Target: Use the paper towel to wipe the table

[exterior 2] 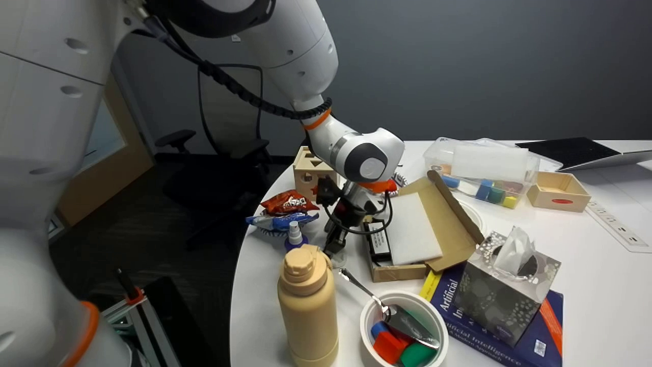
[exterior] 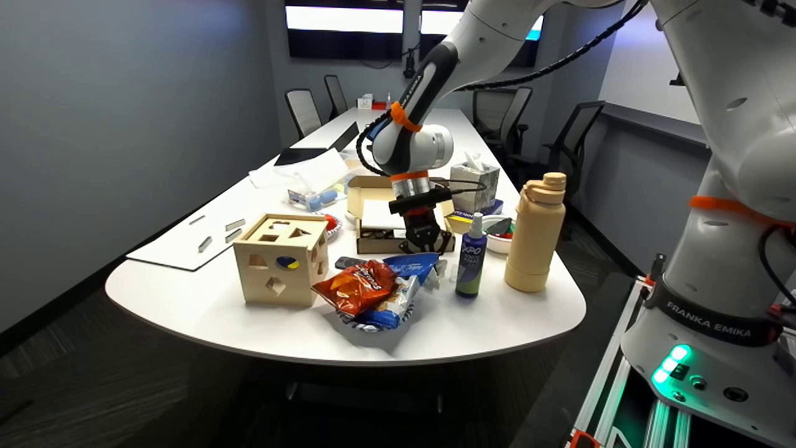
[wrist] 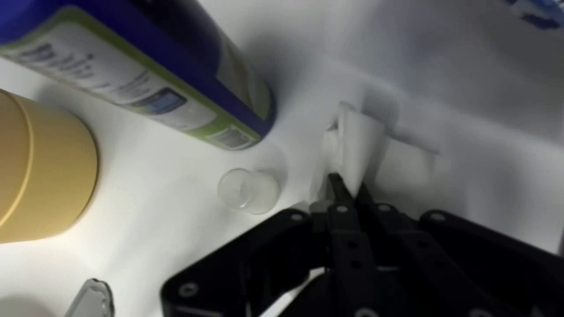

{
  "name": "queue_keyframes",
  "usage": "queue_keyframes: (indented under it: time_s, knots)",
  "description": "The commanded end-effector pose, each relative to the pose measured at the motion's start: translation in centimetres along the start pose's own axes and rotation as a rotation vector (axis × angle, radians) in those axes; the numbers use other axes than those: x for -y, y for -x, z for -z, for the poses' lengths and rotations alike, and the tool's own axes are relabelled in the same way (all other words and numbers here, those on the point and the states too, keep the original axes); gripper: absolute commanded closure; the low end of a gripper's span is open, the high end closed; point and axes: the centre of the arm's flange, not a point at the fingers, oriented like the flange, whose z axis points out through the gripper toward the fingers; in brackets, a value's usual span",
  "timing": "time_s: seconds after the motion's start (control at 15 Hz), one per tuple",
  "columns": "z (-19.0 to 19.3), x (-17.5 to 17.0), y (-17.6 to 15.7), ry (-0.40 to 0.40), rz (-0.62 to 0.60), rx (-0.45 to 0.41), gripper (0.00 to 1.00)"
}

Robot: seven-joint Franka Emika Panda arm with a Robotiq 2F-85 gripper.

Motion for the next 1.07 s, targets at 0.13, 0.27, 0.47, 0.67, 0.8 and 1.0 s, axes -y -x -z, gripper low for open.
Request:
queue_keyframes:
  time_s: [0.13,0.27,0.47,0.67,0.8,1.0]
  knots:
    - [0.3,2.9,0.3,-0.048,0.100,-0.088,0.99]
    - [0.8,3.1,0.8,-0.056,0.098,-0.120,0.99]
    - [0.7,2.2,1.6,-0.052,0.053,-0.122,0.99]
    - [0.3,0.8,2.7,-0.080,0.001,-0.155,0.99]
    - [0.2,-0.3,3.3,-0.118,-0.043,-0.188,0.99]
    - [0.2,-2.4,4.0,-0.175,-0.099,-0.234,0.99]
